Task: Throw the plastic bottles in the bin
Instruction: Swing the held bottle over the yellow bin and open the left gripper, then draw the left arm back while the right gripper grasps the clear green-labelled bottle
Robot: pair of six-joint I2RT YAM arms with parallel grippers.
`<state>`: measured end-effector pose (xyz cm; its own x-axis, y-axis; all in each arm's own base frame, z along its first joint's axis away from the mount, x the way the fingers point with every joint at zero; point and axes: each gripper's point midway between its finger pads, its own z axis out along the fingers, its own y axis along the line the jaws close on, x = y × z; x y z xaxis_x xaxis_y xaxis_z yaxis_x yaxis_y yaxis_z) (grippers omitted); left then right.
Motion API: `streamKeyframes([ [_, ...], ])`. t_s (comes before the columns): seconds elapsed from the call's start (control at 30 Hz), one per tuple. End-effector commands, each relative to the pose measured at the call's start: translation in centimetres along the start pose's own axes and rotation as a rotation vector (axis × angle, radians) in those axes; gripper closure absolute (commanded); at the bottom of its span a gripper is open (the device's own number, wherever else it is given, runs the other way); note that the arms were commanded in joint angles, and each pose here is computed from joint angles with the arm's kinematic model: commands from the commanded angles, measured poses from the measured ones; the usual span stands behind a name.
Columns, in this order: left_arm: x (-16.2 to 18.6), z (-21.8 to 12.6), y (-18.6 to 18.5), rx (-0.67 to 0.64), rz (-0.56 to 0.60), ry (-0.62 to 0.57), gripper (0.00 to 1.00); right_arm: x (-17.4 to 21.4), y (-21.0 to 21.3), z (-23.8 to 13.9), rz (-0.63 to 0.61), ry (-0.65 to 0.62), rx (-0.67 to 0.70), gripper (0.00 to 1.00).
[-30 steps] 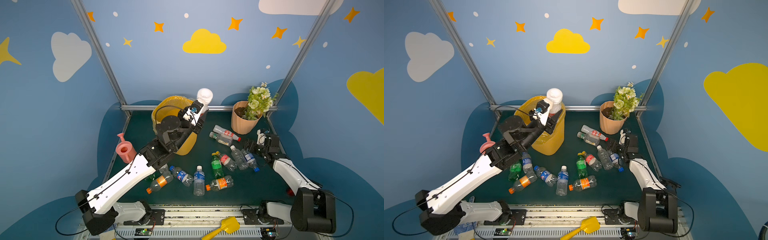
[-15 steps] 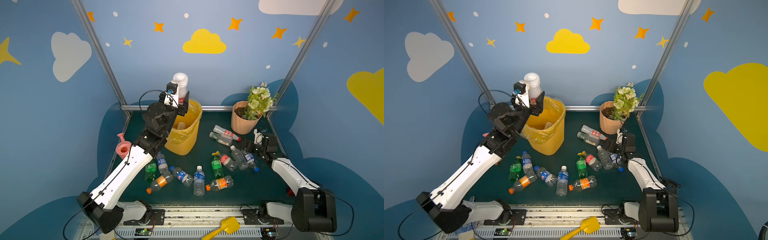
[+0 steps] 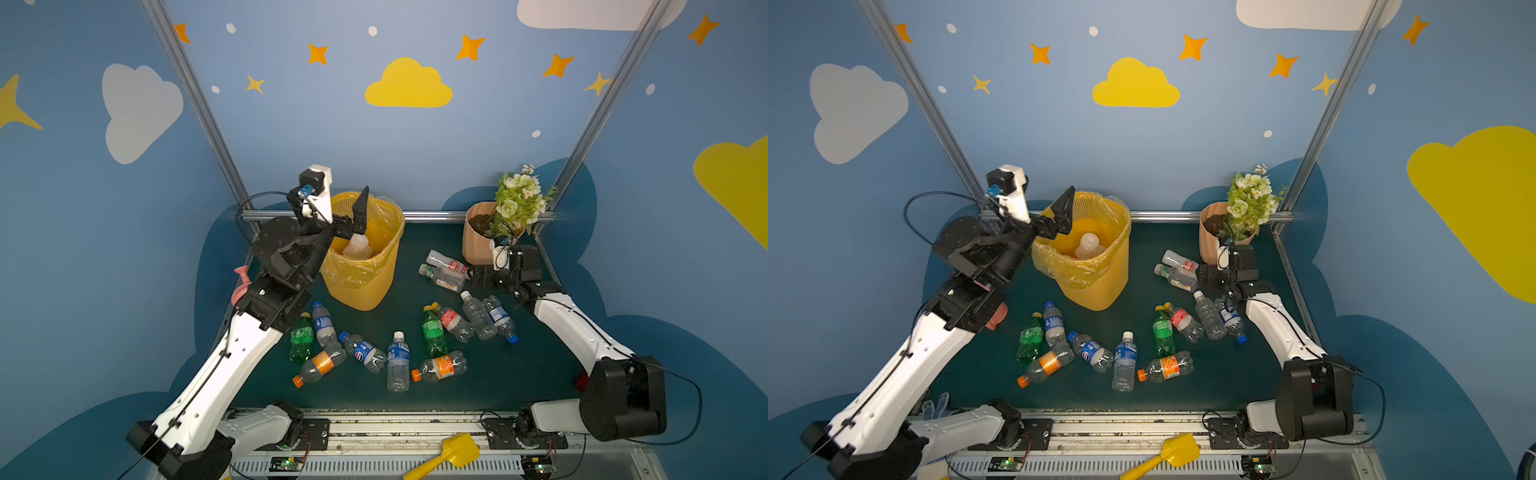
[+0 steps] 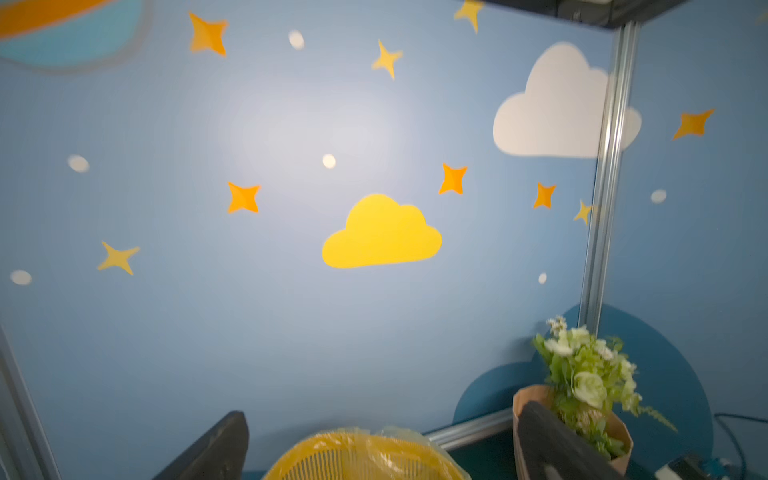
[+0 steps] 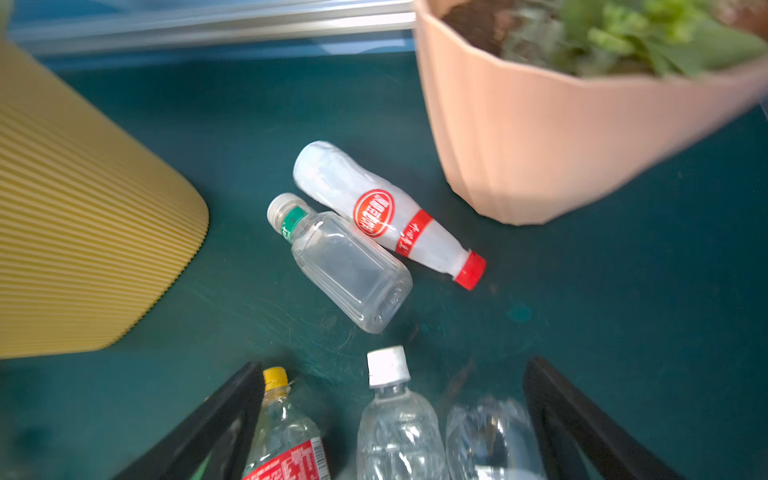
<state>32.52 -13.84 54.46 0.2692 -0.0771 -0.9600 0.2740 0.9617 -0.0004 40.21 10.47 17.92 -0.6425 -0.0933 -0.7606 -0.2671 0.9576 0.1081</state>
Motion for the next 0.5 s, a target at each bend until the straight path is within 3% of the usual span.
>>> streamKeyframes([
  [0.0,2.1,-1.2,1.2,-0.061,0.001,0.032,0.00,1.1,0.9,1.5,-0.197,0.119,0.019,0.04],
  [0.13,4.3,-4.1,4.9,-0.231,-0.062,0.067,0.00,2.7,2.5,4.4,-0.392,0.290,0.004,0.05],
  [0.27,7.6,-7.3,8.0,-0.360,-0.103,0.125,0.00,4.1,2.9,6.9,-0.473,0.438,-0.018,0.06],
  [0.47,11.0,-11.8,11.4,-0.507,-0.163,0.167,0.00,3.7,3.6,8.9,-0.507,0.464,-0.033,0.07],
])
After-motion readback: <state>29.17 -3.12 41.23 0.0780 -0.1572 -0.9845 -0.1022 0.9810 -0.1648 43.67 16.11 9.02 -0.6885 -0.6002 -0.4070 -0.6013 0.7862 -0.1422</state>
